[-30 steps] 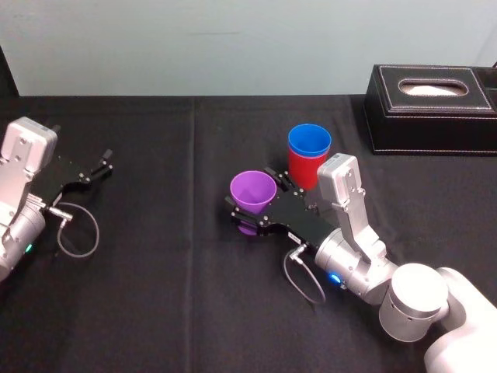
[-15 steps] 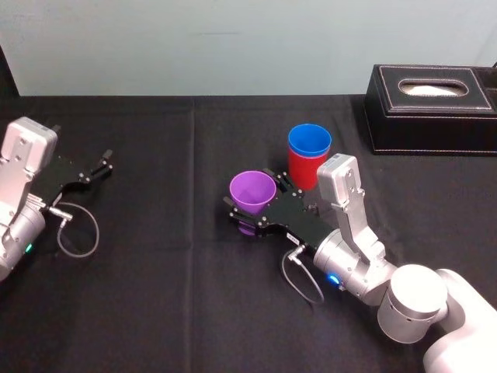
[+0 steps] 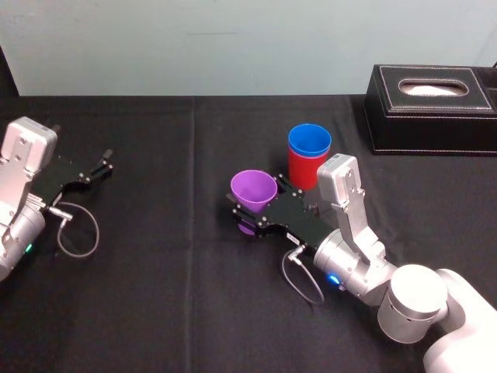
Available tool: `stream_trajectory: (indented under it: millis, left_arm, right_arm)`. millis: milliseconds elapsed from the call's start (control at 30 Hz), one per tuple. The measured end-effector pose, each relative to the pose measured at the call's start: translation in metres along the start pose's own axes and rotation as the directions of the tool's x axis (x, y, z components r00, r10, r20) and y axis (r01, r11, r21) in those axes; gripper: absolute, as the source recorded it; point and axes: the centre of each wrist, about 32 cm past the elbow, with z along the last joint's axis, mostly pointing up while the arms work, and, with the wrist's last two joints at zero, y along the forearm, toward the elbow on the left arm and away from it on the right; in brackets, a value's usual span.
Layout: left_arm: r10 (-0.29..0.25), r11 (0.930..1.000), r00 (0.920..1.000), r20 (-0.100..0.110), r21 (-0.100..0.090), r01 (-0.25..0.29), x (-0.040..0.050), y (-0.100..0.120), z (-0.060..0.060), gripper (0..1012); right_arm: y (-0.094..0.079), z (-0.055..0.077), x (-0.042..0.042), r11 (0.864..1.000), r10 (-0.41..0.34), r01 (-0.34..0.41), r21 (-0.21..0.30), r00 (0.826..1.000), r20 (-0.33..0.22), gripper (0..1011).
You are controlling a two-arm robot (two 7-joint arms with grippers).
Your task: Stack the three plastic cups sequentially using one hand.
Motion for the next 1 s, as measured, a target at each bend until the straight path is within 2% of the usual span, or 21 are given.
stream_trajectory:
  millis: [200,367,667,733,833,1000]
  left_arm:
    - [0.0,1.0,1.0,0.0,0.0,0.0,0.0,0.0,0.0,1005]
    - [0.0,1.0,1.0,0.0,0.0,0.0,0.0,0.0,0.0,1005]
    - [0.0,1.0,1.0,0.0,0.0,0.0,0.0,0.0,0.0,1005]
    - [0.0,1.0,1.0,0.0,0.0,0.0,0.0,0.0,0.0,1005]
    - [0.0,1.0,1.0,0.0,0.0,0.0,0.0,0.0,0.0,1005]
    - [0.0,1.0,1.0,0.0,0.0,0.0,0.0,0.0,0.0,1005]
  right_arm:
    - [-0.001,0.0,0.0003,1.0,0.0,0.0,0.0,1.0,0.001,762]
    - [-0.007,0.006,0.0068,1.0,-0.014,0.014,0.009,1.0,0.018,741]
    - [-0.005,0.035,0.0205,0.998,-0.027,0.025,0.063,0.999,0.03,739]
    - [-0.003,0.045,0.0265,0.996,-0.03,0.027,0.084,0.999,0.031,739]
    - [-0.001,0.051,0.0309,0.995,-0.035,0.032,0.094,0.999,0.032,739]
    - [0.005,0.064,0.0427,0.993,-0.057,0.053,0.11,0.998,0.037,739]
